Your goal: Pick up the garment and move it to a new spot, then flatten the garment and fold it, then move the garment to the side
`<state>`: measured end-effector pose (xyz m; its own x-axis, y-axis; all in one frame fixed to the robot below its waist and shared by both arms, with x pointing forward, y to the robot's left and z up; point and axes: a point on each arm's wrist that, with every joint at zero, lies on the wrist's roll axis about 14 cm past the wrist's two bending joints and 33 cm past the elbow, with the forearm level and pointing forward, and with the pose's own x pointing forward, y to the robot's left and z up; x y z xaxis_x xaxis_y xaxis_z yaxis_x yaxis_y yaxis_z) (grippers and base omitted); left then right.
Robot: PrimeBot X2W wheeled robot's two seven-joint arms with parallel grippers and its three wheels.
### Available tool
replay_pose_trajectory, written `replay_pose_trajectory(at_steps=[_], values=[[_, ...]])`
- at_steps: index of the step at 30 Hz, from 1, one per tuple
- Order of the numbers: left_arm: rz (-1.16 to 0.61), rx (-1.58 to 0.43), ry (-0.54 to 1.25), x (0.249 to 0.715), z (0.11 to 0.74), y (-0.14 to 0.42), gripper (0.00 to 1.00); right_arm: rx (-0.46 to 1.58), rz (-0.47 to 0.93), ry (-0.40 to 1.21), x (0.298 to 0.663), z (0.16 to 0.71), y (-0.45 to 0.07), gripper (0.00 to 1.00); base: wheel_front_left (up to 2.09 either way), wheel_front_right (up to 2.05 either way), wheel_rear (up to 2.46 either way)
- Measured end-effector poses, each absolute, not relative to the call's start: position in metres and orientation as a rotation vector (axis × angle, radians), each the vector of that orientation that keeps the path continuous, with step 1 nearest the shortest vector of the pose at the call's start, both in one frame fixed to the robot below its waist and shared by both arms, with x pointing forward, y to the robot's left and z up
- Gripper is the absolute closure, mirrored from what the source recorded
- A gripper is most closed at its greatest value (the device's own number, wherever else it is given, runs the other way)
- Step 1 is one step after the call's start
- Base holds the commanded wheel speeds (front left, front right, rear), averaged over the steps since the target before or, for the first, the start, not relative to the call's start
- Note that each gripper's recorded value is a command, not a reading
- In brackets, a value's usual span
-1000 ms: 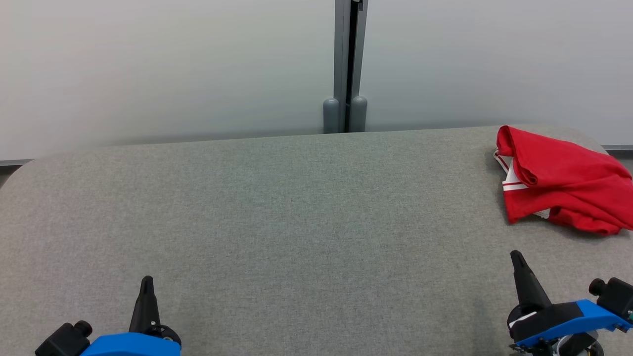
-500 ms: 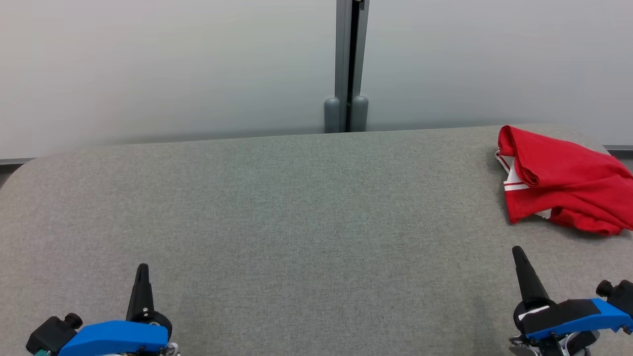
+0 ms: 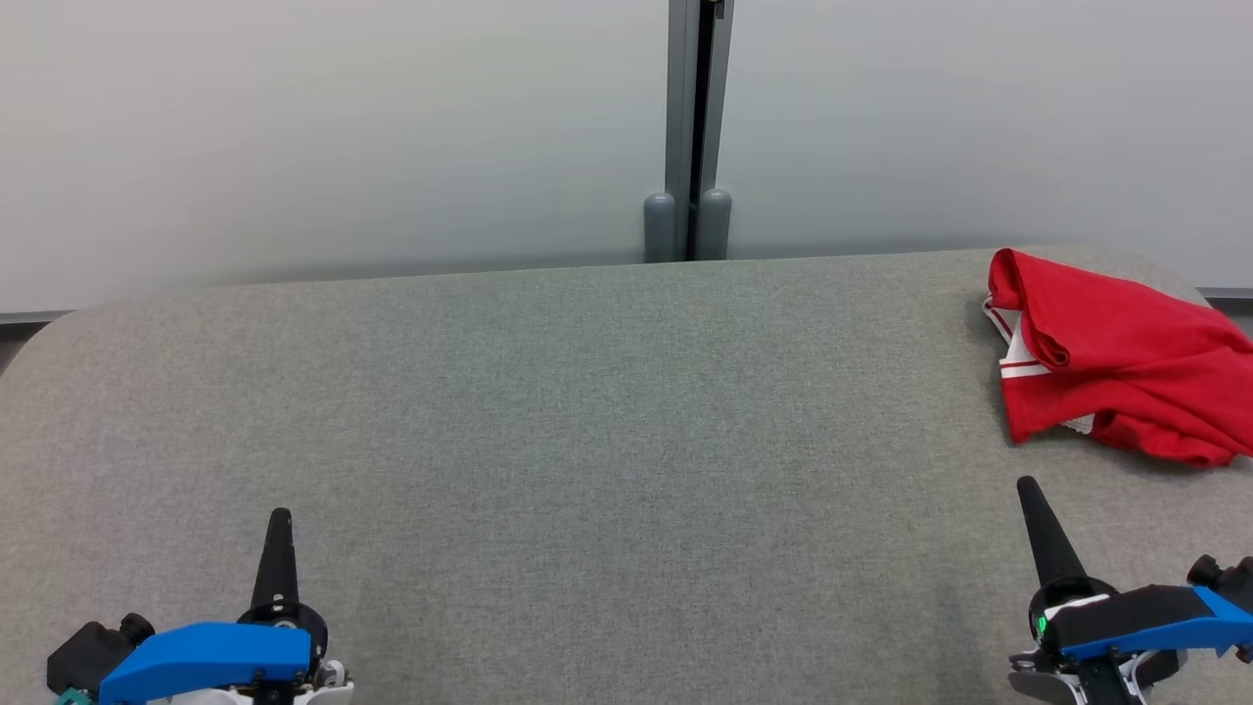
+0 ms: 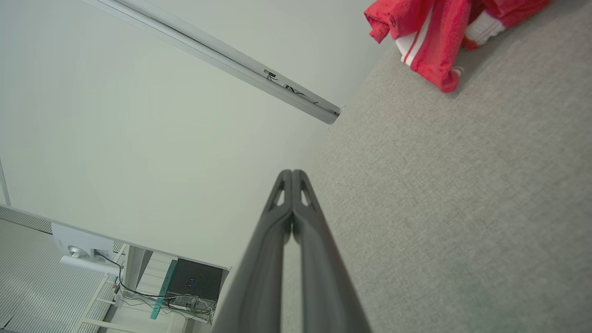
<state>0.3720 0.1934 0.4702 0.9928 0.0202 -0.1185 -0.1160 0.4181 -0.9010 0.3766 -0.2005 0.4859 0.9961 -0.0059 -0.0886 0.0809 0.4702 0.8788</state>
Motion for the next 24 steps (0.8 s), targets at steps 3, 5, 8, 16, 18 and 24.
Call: replay_pose_trajectory(at_steps=[3, 5, 8, 16, 18, 24], values=[[0.088, -1.165, 0.093, 0.372, 0.47, 0.194, 1.0, 1.11, -0.053, 0.071, 0.377, 0.487, -0.201, 1.0, 0.0, 0.0, 0.0], [0.09, -1.182, 0.089, 0.372, 0.471, 0.196, 1.0, 1.132, -0.051, 0.07, 0.377, 0.488, -0.2, 1.0, 0.0, 0.0, 0.0], [0.088, -1.209, 0.084, 0.373, 0.473, 0.196, 1.0, 1.159, -0.05, 0.068, 0.378, 0.488, -0.2, 1.0, 0.0, 0.0, 0.0], [0.074, -1.275, 0.071, 0.378, 0.48, 0.196, 1.0, 1.236, -0.046, 0.059, 0.379, 0.49, -0.2, 1.0, 0.0, 0.0, 0.0], [0.072, -1.291, 0.071, 0.378, 0.48, 0.196, 1.0, 1.255, -0.046, 0.057, 0.379, 0.49, -0.2, 1.0, 0.0, 0.0, 0.0], [0.066, -1.336, 0.066, 0.379, 0.483, 0.196, 1.0, 1.307, -0.039, 0.048, 0.381, 0.493, -0.2, 1.0, 0.0, 0.0, 0.0]])
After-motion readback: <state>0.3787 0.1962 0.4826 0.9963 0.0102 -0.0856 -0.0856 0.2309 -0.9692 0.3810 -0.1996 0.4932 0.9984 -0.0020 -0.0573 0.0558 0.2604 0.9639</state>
